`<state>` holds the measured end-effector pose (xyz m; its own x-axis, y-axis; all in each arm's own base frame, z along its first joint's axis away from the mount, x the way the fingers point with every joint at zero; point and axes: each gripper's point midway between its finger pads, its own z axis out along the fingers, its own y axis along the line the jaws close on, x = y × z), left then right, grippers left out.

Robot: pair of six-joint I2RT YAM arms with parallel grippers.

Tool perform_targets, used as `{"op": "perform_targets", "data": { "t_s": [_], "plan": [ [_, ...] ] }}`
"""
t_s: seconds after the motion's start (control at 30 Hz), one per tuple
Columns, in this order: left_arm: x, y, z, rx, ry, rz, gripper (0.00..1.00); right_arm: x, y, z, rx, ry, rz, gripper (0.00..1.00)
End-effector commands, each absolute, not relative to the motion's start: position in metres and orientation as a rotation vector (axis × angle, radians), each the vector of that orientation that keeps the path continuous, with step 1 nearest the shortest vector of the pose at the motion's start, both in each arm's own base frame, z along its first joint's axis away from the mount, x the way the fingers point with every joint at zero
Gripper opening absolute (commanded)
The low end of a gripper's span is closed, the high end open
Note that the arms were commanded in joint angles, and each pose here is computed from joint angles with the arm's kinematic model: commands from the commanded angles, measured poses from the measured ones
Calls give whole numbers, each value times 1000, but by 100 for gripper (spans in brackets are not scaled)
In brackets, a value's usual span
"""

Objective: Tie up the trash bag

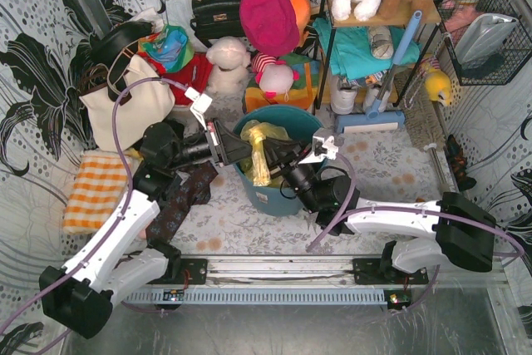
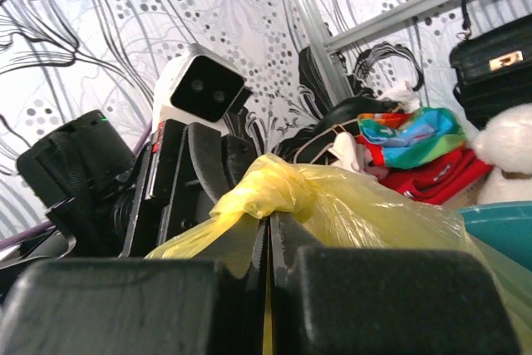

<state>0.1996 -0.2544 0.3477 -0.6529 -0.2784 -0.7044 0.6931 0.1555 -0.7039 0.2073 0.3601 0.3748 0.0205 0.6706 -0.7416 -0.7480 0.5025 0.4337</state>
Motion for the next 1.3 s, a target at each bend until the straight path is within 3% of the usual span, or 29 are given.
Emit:
{"op": "perform_targets", "data": {
  "t_s": [0.0, 0.77, 1.07, 1.17, 1.27],
  "plan": [
    [196, -253, 367, 429, 1590, -1594, 0, 184, 368, 387, -159, 987, 1224, 0],
    [135, -272, 373, 638, 1516, -1746, 0, 231, 361, 389, -53, 977, 892, 0],
    [143, -272, 352, 628, 1635, -1607, 0, 230, 359, 376, -46, 1003, 909, 0],
    [151, -265, 352, 606, 1669, -1497, 22, 222, 360, 378, -68, 976, 958, 0],
    [159, -255, 355, 575, 1694, -1374, 37, 215, 362, 378, -93, 960, 999, 0]
  ]
}}
